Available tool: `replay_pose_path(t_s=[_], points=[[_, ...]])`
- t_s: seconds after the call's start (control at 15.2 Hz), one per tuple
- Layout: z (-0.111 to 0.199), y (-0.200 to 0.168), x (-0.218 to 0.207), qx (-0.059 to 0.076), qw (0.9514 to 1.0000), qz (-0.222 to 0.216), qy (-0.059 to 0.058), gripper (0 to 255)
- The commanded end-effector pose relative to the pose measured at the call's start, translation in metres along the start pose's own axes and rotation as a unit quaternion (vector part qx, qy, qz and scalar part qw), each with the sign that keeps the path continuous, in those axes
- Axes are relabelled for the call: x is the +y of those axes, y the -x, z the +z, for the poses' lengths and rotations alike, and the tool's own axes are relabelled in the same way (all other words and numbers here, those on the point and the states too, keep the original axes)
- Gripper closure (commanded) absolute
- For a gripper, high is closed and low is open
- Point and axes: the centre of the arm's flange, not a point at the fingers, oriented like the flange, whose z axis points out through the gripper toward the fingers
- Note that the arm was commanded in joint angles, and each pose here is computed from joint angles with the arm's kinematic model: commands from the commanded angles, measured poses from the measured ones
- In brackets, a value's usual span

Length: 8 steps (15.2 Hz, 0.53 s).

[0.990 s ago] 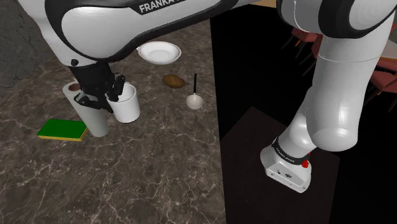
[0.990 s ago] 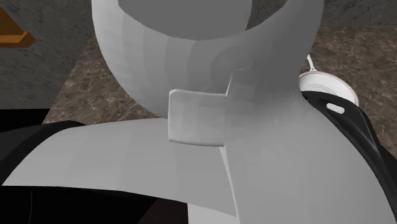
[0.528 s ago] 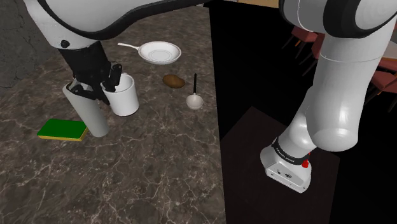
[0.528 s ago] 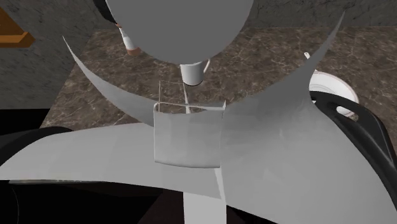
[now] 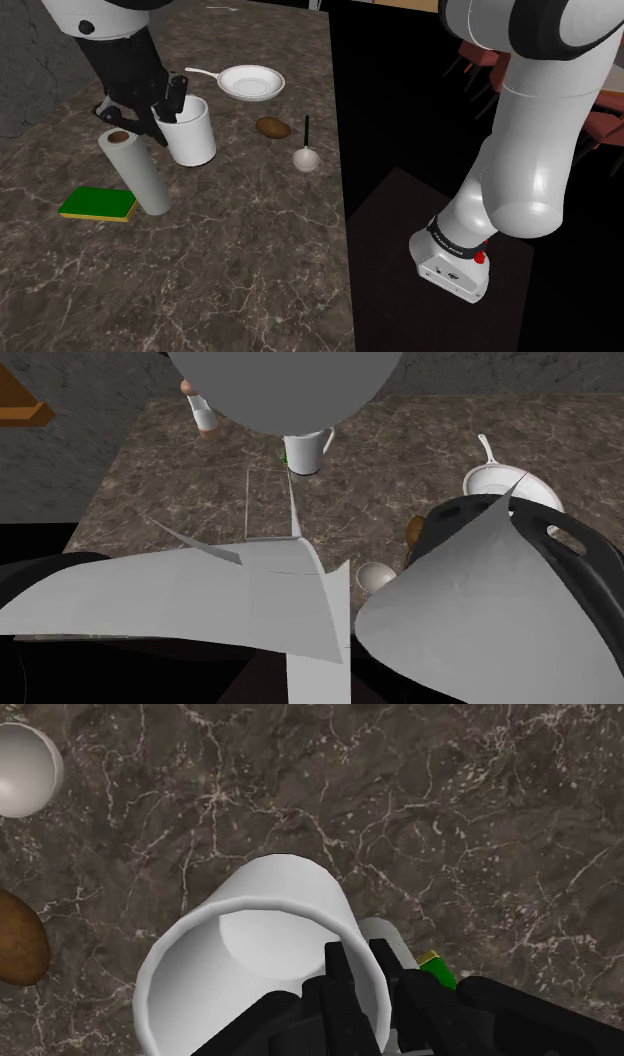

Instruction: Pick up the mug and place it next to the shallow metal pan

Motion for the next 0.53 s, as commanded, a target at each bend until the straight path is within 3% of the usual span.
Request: replay_pose_path(t_s=[0.0, 0.46], points=[[-0.001, -0.004, 0.021, 0.0, 1.0, 0.0, 0.0, 255], [0.005, -0.025, 0.111, 0.0, 1.0, 0.0, 0.0, 255]])
